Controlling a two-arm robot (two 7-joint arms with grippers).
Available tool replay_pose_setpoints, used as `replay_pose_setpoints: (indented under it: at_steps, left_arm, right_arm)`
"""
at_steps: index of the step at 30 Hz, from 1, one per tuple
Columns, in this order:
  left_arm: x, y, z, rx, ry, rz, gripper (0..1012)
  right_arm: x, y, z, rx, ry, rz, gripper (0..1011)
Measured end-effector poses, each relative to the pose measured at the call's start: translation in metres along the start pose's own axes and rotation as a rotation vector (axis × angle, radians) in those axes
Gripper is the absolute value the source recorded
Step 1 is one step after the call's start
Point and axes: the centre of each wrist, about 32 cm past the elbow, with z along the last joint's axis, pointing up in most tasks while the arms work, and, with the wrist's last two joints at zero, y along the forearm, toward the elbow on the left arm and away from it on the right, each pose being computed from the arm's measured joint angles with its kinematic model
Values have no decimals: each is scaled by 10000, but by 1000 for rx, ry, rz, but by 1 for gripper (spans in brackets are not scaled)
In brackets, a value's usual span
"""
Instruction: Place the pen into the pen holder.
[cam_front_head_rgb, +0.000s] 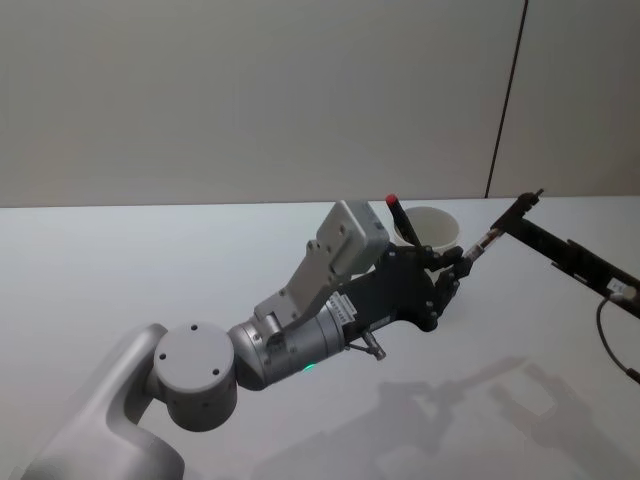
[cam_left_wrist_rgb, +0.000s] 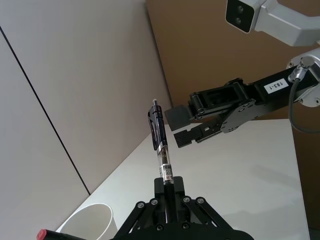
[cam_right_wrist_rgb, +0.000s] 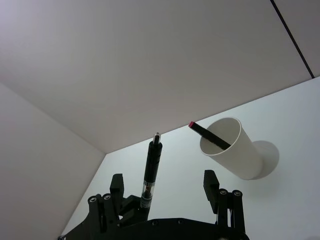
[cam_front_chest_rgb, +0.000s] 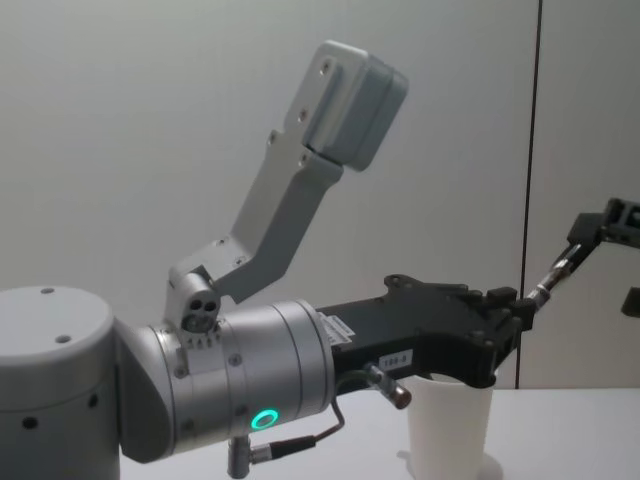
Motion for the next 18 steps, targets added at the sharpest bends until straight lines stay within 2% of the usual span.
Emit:
replay_pose_setpoints:
  at_steps: [7,18]
  left_arm:
    - [0,0,0,0,0,0,113]
    - [0,0,0,0,0,0,114]
  right_arm:
    - [-3,43,-11,3,46,-2,1002]
    - [-20,75,-32,13,85,14,1002]
